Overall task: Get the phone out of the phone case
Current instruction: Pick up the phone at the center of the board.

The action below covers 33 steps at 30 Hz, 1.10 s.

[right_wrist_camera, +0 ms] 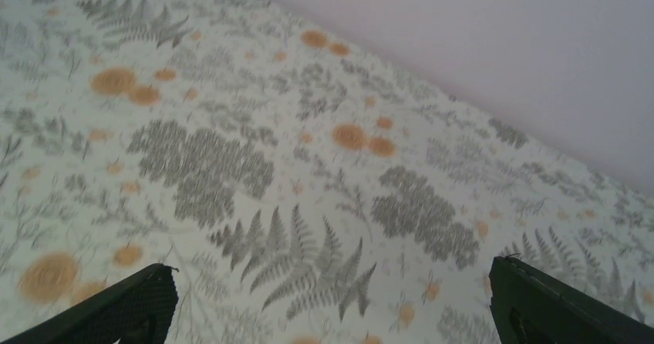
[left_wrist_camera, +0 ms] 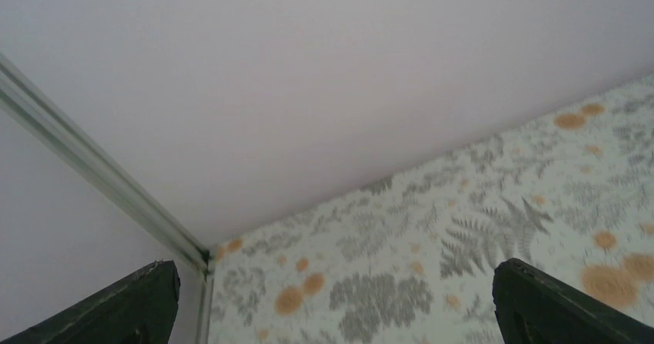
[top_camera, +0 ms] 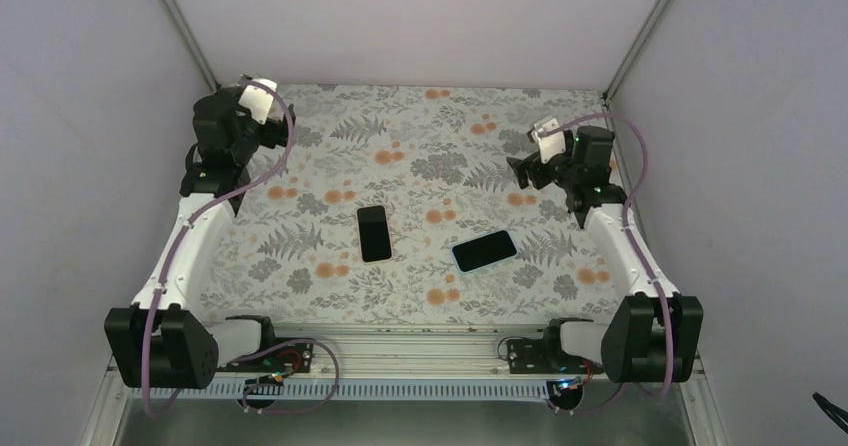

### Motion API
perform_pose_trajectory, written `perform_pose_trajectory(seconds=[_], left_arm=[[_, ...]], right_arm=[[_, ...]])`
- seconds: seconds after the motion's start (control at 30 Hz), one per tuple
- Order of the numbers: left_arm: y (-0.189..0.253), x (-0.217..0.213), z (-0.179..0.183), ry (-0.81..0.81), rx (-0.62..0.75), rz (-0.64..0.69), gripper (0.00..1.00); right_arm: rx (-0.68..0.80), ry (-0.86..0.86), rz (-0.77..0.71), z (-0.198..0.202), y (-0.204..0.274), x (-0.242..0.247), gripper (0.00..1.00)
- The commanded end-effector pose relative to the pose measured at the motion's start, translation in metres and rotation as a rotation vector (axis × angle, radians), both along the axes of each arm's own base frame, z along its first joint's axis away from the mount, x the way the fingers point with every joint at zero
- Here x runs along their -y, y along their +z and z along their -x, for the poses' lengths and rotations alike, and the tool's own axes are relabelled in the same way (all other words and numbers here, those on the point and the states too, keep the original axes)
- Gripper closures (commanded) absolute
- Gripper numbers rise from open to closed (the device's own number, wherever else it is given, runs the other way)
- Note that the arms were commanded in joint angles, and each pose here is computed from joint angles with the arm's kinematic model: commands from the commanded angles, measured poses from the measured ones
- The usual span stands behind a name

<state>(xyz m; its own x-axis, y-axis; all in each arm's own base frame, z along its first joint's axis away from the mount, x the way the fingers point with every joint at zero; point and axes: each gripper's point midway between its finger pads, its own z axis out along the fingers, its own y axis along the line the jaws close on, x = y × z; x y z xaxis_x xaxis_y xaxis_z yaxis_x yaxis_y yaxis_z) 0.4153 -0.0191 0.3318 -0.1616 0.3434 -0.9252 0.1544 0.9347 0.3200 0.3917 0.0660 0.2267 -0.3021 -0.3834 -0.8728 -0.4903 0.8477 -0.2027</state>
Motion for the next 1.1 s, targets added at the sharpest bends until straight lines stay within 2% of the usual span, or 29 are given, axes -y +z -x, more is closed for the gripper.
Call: perform_pose_trajectory(seconds=[0.0, 0.13, 0.17, 0.2, 0.23, 0.3, 0.33, 0.37, 0.4, 0.47, 0.6, 0.67, 0.9, 1.07], left_arm=[[-0.027, -0.007, 0.016, 0.027, -0.135, -0.013, 0.00], [-0.039, -0.004, 0.021, -0.006, -0.191, -0.053, 0.00], [-0.042, -0.004, 0.022, -0.012, -0.197, -0.065, 0.00], [-0.045, -0.003, 0.023, -0.023, -0.204, -0.078, 0.00], [-0.049, -0.001, 0.024, -0.035, -0.214, -0.092, 0.00], [-0.054, 0.000, 0.026, -0.051, -0.230, -0.111, 0.00], [-0.055, 0.000, 0.026, -0.057, -0.232, -0.120, 0.00], [-0.057, 0.000, 0.026, -0.063, -0.240, -0.128, 0.00], [-0.059, 0.002, 0.026, -0.074, -0.246, -0.138, 0.00], [-0.060, 0.006, 0.029, -0.107, -0.253, -0.152, 0.00], [-0.063, 0.009, 0.032, -0.133, -0.256, -0.170, 0.00], [-0.064, 0.003, 0.030, -0.099, -0.245, -0.179, 0.00], [-0.077, -0.010, 0.030, -0.037, -0.238, -0.222, 0.00], [-0.087, -0.013, 0.032, -0.022, -0.246, -0.218, 0.00]], right_arm=[[-0.126, 0.071, 0.066, 0.030, -0.021, -0.001, 0.00], [-0.247, 0.161, 0.157, 0.062, -0.051, -0.002, 0.00], [-0.276, 0.195, 0.184, 0.073, -0.059, -0.004, 0.05], [-0.306, 0.231, 0.211, 0.084, -0.067, -0.005, 0.17], [-0.337, 0.268, 0.241, 0.096, -0.074, -0.008, 0.24], [-0.400, 0.347, 0.275, 0.119, -0.085, -0.020, 0.31], [-0.438, 0.392, 0.289, 0.132, -0.090, -0.028, 0.32], [-0.468, 0.429, 0.311, 0.144, -0.096, -0.035, 0.25], [-0.484, 0.463, 0.357, 0.153, -0.102, -0.041, 0.09], [-0.442, 0.548, 0.414, 0.168, -0.105, -0.049, 0.02], [-0.279, 0.839, 0.513, 0.201, -0.099, -0.062, 0.00], [-0.231, 0.913, 0.590, 0.201, -0.101, -0.060, 0.00], [-0.405, 1.063, 0.774, 0.181, -0.142, -0.041, 0.00], [-0.382, 1.101, 0.854, 0.156, -0.153, -0.040, 0.00]])
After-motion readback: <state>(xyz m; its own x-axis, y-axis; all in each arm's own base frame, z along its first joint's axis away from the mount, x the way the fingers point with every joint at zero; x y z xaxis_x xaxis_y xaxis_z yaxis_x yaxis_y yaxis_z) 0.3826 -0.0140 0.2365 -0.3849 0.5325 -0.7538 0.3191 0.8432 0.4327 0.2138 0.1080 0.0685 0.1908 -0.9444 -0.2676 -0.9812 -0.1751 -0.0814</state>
